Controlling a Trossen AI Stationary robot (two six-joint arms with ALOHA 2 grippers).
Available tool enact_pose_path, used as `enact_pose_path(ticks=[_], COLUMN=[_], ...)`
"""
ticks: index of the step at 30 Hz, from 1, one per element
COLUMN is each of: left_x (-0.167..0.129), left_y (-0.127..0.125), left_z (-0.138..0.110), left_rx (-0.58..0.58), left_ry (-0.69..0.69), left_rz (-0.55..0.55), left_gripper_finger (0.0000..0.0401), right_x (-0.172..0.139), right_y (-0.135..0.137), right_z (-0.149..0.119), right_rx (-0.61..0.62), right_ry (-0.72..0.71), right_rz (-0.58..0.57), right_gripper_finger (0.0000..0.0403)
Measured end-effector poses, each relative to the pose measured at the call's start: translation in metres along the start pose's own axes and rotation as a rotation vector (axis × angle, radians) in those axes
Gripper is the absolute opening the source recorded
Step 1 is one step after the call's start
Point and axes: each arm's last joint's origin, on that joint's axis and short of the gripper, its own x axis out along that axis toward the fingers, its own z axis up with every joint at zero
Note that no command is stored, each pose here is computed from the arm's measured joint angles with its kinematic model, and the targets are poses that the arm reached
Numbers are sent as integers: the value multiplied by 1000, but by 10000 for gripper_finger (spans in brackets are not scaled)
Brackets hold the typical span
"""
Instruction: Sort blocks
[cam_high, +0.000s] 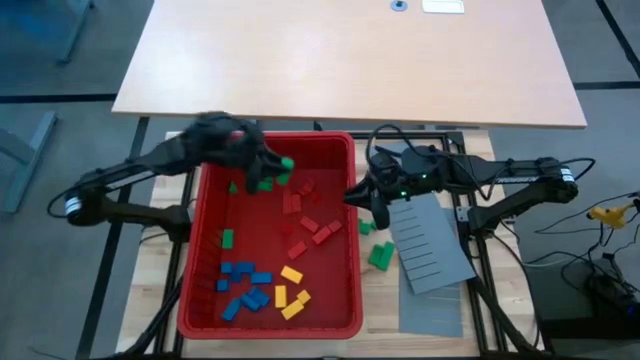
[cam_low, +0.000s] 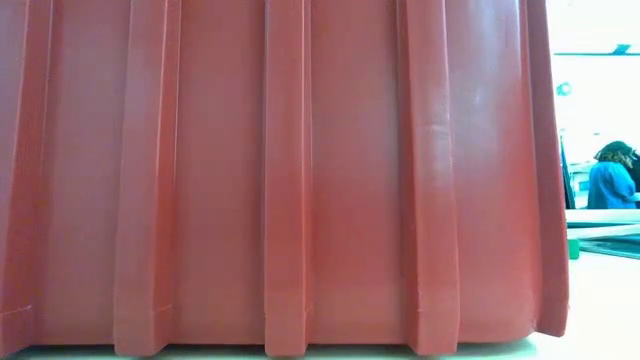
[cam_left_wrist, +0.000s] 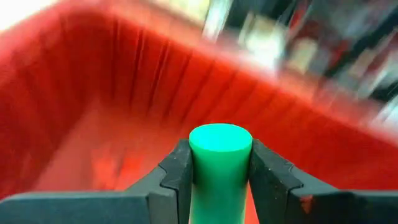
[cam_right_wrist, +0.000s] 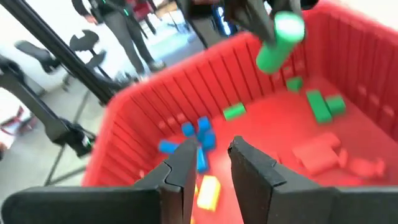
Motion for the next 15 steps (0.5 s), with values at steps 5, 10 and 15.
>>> enact_pose_path(ticks=[5,10,15], left_x=[-46,-50,-33], left_y=[-27,-35,-45], left_z=[31,35,42], left_rx=[-33,-59,-52], left_ry=[-404,-458,-487], left_rz=[-148,-202,-281], left_gripper_finger=[102,102,102], right_x=[-1,4,24], right_y=[5,6,3], right_z=[11,17,16], right_rx=[-30,-61,-38], right_ry=[-127,-208,-216], right_rz=[30,25,15], right_gripper_finger=[79,84,93])
